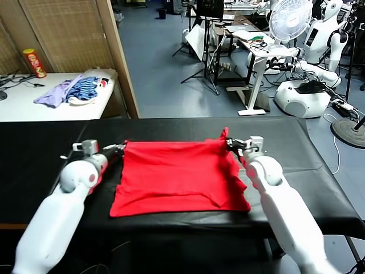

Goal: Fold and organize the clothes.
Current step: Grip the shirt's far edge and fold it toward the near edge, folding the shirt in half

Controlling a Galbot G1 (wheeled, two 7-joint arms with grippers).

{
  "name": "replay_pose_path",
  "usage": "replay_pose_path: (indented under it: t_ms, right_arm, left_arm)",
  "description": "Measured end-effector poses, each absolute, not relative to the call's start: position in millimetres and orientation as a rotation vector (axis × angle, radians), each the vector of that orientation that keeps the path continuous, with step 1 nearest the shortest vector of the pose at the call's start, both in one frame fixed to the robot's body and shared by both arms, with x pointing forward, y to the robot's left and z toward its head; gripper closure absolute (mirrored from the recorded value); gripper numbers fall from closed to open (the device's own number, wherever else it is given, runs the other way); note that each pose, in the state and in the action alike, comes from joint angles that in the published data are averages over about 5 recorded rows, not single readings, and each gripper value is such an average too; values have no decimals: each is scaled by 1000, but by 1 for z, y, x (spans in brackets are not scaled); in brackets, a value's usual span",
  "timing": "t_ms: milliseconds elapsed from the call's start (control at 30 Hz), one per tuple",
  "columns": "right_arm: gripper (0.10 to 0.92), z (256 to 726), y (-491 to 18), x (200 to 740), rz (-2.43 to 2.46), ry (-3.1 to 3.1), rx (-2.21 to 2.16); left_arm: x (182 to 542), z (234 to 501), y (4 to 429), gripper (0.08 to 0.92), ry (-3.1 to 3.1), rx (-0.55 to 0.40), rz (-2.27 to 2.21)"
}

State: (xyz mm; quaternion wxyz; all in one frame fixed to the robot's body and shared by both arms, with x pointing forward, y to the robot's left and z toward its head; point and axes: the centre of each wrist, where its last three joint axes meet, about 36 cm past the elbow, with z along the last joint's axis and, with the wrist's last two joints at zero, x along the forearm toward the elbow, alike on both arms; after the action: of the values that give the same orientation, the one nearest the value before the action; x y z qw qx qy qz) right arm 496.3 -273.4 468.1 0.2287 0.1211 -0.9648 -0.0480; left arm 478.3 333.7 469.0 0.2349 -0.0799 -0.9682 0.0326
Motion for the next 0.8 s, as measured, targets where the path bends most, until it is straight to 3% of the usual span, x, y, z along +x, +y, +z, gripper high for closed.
replay_pose_path:
  t_ms: [300, 633, 700, 800]
  right_arm:
    - [899, 463, -277, 449, -53, -2566, 363]
    - [896, 453, -273, 414, -17, -2529, 368]
    - [864, 453, -274, 410, -24, -2533, 373]
    - [737, 458, -278, 403, -36, -2548, 378]
  left_arm:
    - [413, 473, 332, 874, -2649, -215, -91]
    - [360, 454, 323, 874, -2568, -206, -191]
    - [355, 453, 321, 868, -2555, -203, -204]
    - [350, 453, 317, 801, -2550, -199, -216]
